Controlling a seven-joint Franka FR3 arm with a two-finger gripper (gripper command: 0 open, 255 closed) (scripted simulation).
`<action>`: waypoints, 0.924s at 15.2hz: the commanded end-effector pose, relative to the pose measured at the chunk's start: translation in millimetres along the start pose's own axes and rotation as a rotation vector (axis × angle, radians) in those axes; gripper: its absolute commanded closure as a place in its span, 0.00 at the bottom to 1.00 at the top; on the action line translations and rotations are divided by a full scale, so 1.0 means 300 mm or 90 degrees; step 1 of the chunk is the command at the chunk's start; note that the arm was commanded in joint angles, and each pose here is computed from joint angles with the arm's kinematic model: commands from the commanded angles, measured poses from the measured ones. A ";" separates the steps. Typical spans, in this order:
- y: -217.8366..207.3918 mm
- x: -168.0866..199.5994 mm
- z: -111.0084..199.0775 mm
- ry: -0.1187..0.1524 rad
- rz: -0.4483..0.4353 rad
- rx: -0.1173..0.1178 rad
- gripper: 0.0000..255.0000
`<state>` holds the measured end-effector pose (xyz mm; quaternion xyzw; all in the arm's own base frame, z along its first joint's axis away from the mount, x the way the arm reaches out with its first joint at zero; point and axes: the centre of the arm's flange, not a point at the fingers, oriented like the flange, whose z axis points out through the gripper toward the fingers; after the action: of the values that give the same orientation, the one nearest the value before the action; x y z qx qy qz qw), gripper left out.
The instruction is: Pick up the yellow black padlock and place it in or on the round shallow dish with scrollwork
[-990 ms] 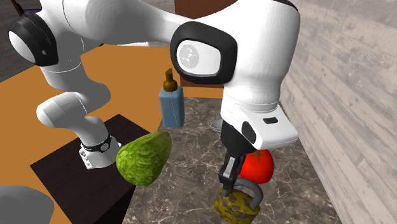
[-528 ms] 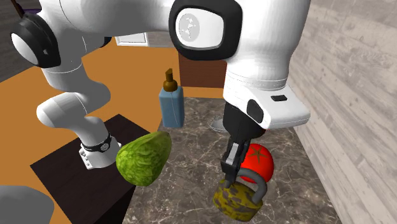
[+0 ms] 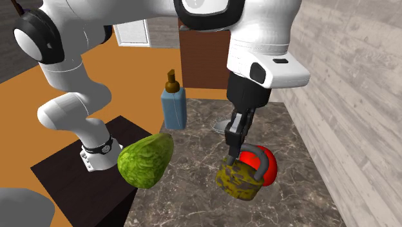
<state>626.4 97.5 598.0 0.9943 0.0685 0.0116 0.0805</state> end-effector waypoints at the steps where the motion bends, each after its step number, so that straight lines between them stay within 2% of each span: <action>1: -0.066 -0.032 -0.015 0.000 0.001 0.000 1.00; 14: -0.567 -0.254 -0.178 0.000 0.001 0.000 1.00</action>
<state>531.2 248.9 618.6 0.9943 0.0688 0.0119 0.0805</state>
